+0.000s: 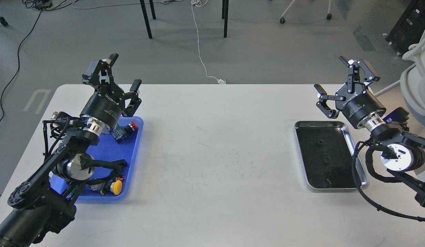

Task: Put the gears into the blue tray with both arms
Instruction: 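Reach the right gripper down into the dark metal tray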

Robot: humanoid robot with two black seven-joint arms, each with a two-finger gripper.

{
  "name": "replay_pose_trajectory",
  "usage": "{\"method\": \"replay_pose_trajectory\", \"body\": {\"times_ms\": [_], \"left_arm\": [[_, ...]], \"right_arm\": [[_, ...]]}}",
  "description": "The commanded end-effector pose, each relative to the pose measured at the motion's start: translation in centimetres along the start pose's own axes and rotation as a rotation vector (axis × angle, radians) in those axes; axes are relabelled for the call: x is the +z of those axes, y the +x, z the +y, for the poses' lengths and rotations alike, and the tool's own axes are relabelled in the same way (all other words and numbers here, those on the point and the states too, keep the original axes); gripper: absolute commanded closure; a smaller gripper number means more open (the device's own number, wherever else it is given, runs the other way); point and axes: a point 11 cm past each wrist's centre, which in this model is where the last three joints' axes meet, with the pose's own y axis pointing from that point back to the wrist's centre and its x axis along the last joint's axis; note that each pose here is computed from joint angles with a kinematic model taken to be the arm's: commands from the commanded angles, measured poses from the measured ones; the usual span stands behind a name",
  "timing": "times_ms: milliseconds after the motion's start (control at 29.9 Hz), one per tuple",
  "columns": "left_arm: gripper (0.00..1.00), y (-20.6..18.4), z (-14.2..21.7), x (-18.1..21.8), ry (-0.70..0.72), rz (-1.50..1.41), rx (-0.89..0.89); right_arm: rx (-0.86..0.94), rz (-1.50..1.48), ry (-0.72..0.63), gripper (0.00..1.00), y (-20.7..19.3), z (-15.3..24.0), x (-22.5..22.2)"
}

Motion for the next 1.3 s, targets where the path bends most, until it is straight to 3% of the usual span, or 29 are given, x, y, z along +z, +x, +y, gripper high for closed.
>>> {"method": "replay_pose_trajectory", "body": {"times_ms": [0,401,702,970,1271], "left_arm": [[0.02,-0.1,0.0,0.0,0.000,-0.002,-0.002],[0.02,1.7,-0.1,1.7,0.002,-0.066,0.005],[0.02,1.9,0.1,1.4,-0.002,-0.059,-0.007],[0.02,0.7,0.2,1.1,-0.002,-0.034,-0.075],[0.02,0.1,0.1,1.4,-0.012,-0.030,-0.090]], "right_arm": [[0.000,-0.002,-0.001,0.01,0.0,0.0,0.1],[-0.004,0.013,-0.009,0.01,0.1,0.0,0.2],[-0.115,0.205,-0.058,0.01,-1.1,0.0,-0.1],[-0.421,0.906,-0.247,0.01,-2.4,2.9,-5.3],[-0.784,1.635,-0.631,0.03,-1.2,5.0,-5.5]]}}
